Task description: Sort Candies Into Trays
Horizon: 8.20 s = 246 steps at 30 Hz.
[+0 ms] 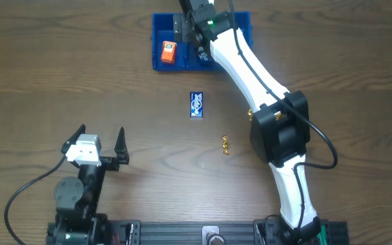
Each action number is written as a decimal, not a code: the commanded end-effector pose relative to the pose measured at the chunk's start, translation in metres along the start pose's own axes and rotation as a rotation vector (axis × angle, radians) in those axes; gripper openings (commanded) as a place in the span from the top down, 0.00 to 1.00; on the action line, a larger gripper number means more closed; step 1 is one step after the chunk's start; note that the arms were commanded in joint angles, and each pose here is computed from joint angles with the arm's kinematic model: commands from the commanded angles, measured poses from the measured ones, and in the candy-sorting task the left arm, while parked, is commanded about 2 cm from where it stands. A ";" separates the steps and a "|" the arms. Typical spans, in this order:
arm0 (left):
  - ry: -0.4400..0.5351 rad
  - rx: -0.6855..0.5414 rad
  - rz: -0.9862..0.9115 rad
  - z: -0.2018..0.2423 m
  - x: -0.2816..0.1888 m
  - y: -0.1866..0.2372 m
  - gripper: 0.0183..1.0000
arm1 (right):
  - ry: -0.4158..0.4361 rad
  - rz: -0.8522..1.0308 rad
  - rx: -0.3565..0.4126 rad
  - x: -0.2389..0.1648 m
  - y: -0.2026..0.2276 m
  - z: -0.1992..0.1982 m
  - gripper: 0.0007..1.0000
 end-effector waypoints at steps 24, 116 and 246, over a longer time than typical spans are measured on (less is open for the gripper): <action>0.020 -0.013 0.046 -0.003 0.001 0.015 0.00 | 0.077 0.582 0.005 -0.045 0.205 0.008 0.00; 0.020 -0.013 0.046 -0.003 0.001 0.015 0.00 | -0.018 0.032 0.012 0.009 0.002 -0.007 0.43; 0.020 -0.013 0.046 -0.003 0.001 0.015 0.00 | 0.059 -0.173 0.087 -0.136 -0.010 -0.103 0.96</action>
Point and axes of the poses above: each gripper's point midway between its finger pads, its own x axis out along the fingers, its own z axis along the line the jaws close on, y = z × x, the point moved 3 cm from there along -x, back along the fingers, and after that the axes turned 4 degrees about x, right-handed, at the moved point
